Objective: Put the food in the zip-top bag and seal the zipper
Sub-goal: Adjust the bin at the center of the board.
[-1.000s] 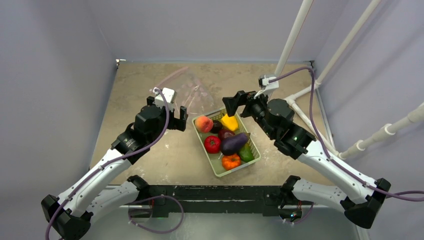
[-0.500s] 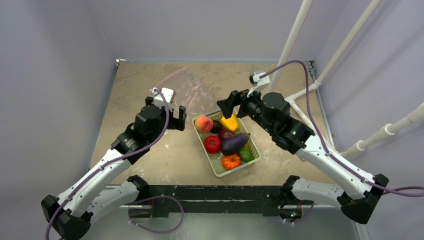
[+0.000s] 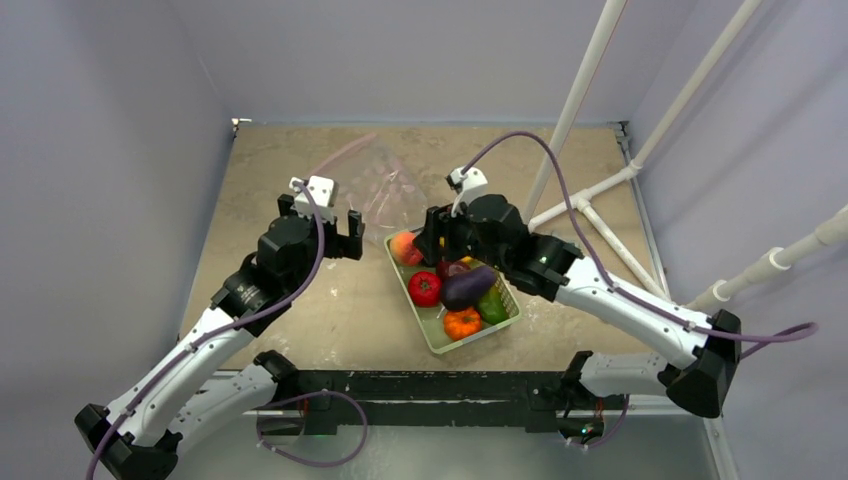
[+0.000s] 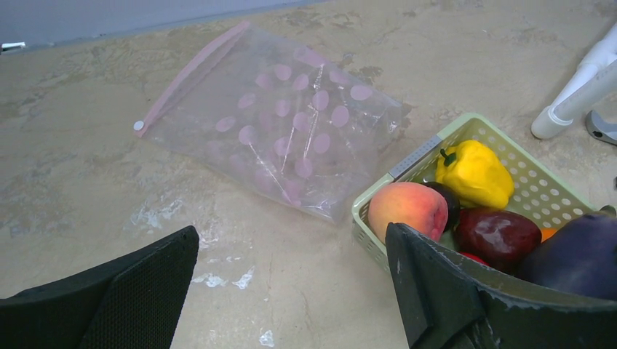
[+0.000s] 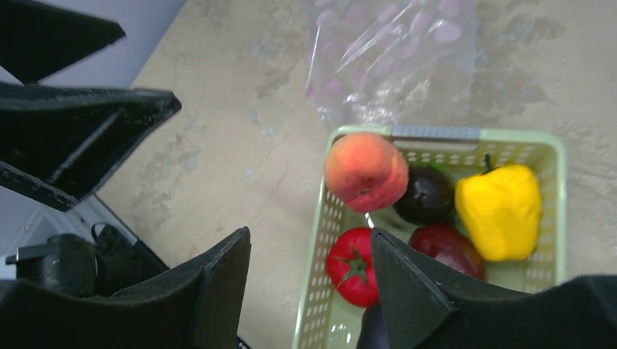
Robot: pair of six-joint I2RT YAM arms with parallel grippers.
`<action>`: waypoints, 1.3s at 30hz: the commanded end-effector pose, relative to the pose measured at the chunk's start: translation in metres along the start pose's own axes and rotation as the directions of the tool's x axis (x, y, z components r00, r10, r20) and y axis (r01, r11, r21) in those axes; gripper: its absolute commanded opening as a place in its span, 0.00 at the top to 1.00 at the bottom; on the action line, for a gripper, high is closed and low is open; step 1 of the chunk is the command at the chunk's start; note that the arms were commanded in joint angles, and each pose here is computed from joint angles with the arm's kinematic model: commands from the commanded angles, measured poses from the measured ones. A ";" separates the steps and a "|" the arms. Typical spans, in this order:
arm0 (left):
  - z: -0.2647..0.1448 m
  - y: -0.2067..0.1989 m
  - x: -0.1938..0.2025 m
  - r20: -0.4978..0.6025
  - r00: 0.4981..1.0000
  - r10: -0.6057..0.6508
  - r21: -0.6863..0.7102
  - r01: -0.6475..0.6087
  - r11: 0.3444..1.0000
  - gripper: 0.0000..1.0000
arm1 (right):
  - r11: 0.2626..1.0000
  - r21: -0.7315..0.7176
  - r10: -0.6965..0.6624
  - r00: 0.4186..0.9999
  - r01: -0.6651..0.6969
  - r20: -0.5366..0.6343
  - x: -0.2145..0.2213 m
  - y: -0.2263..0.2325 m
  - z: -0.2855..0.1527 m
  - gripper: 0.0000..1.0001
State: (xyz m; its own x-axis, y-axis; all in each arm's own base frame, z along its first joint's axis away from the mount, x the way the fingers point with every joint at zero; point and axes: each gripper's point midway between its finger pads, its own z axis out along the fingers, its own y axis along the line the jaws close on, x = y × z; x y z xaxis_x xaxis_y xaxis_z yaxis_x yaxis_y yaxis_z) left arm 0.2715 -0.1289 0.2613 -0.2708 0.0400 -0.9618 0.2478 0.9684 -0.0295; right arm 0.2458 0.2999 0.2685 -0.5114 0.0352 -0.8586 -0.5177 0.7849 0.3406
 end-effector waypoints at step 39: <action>-0.017 0.006 -0.026 0.082 0.995 -0.059 -0.011 0.060 0.998 0.01 | 0.966 0.253 0.044 0.922 0.059 -0.385 0.158 0.018 0.068 0.71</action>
State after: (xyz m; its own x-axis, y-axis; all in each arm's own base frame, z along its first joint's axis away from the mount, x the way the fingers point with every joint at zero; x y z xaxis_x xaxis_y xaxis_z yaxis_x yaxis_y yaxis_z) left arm 0.2645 -0.1166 0.2699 -0.2508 0.0076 -0.9680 0.2077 0.9771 -0.0462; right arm 0.1945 0.3561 0.1023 -0.7681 -0.2171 -0.6025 -0.3947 0.9013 0.1785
